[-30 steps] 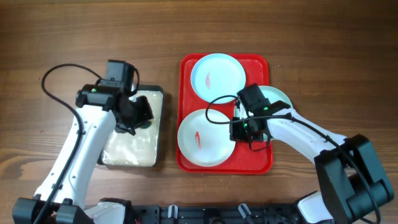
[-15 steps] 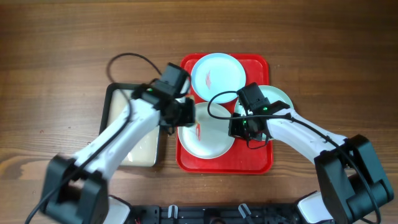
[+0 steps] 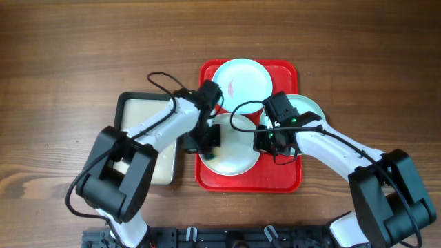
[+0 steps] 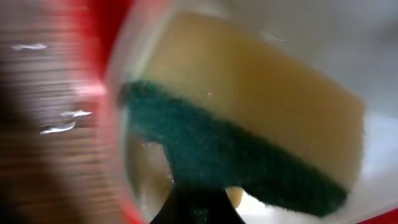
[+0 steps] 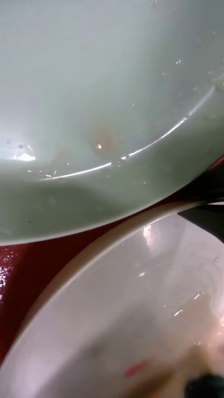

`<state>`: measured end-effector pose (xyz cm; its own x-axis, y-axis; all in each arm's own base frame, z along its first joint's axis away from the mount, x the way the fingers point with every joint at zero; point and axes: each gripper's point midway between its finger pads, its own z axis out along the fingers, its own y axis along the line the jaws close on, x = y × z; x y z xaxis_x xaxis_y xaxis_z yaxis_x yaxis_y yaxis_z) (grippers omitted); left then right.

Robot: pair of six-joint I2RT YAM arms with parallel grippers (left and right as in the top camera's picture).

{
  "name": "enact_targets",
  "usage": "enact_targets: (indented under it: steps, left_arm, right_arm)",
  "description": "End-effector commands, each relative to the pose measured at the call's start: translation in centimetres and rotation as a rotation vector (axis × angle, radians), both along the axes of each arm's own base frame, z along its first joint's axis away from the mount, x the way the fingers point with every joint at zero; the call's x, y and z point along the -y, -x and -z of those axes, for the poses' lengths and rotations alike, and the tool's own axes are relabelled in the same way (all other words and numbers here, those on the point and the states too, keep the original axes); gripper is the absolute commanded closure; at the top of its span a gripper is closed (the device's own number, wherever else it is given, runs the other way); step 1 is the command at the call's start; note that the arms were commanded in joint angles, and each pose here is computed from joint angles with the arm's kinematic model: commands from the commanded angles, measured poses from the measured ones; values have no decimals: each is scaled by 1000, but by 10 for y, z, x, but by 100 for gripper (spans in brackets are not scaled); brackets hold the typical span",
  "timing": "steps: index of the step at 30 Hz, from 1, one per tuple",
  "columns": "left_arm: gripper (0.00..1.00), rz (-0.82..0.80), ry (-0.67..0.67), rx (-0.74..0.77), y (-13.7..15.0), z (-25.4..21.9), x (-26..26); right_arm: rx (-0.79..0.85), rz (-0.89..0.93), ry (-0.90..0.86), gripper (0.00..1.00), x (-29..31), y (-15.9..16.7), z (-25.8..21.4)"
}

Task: Clean dirty plates on tray and stack at the side
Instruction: 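Scrub the white plate with the sponge while the right gripper holds it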

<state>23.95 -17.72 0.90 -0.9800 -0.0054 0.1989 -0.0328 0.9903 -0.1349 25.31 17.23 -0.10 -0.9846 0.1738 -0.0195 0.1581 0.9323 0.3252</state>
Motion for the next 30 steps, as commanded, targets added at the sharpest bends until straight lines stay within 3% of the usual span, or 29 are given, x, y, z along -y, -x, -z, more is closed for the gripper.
enact_targets:
  steps: [1,4,9,15,17,21,25,28,30]
  left_arm:
    - [96,-48,-252,72,-22,8,-56]
    - [96,-49,-189,89,-27,10,-41]
    - [96,10,236,80,-23,-2,61]
    - [96,-37,301,94,-16,-7,103]
    - [96,-39,239,136,-22,-2,94]
    - [96,-101,-38,292,-56,9,34]
    - [96,-157,-272,278,-57,10,-32]
    - [96,-179,-341,230,-50,7,-56]
    - [96,-184,-301,193,-45,8,-50]
  right_arm:
    - [-2,44,84,96,15,-1,12]
    - [-1,43,84,96,15,-1,12]
    - [-1,43,85,96,15,-2,12]
    - [0,43,84,96,15,-2,12]
    - [0,42,85,96,15,-2,12]
    - [0,42,85,96,15,-2,12]
    - [0,42,85,96,15,-2,12]
    - [0,42,84,96,15,-2,12]
    - [0,42,84,96,15,-2,12]
